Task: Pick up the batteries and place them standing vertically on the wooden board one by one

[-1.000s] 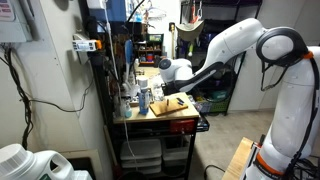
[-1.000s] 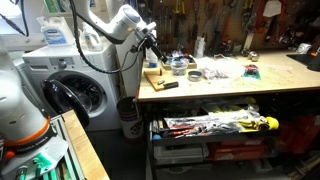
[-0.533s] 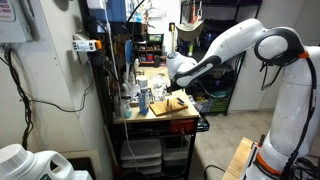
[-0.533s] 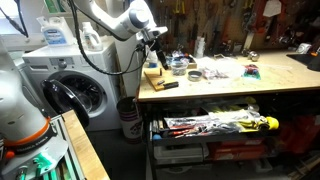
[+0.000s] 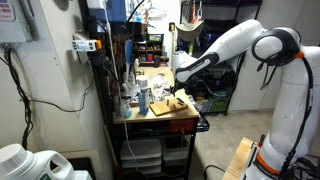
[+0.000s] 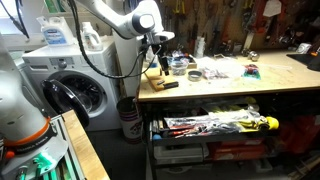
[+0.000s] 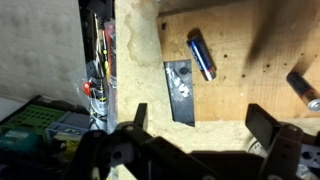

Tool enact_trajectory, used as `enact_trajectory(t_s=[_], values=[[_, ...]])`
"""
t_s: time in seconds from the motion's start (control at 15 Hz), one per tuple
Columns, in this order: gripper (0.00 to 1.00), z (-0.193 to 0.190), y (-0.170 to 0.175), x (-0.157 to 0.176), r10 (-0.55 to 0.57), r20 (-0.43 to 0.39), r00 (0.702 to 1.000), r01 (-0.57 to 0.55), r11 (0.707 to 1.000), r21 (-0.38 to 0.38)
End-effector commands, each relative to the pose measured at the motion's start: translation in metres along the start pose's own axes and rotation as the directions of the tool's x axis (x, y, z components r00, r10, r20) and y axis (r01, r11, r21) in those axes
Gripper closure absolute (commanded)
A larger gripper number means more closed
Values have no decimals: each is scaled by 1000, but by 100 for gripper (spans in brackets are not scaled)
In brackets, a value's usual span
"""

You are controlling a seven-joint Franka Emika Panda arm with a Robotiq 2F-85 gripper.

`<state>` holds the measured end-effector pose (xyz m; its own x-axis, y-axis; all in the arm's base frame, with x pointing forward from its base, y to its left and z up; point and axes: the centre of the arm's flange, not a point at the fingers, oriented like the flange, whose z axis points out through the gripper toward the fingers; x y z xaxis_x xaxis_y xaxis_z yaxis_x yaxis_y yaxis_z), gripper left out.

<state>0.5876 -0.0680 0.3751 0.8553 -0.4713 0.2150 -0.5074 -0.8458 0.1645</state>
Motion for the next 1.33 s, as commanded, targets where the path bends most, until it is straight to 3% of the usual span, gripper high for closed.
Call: enact_trajectory(t_s=[0.0,0.13,0.53,0.67,0.93,1.0,1.13,1.2,1.27], values=[[0,18,7,2,-28,76,997,25,999,39],[0,27,7,2,-39,103,994,35,998,44],[31,47,8,0,-63,152,986,55,997,55],[27,49,7,-1,-68,156,985,60,996,59],[40,50,6,-1,-75,157,985,66,996,65],[48,49,6,-1,-76,155,985,66,996,67],[49,47,4,-2,-84,139,987,75,995,70],[56,46,2,-2,-85,133,987,77,995,68],[54,45,2,-3,-88,131,987,80,994,68]])
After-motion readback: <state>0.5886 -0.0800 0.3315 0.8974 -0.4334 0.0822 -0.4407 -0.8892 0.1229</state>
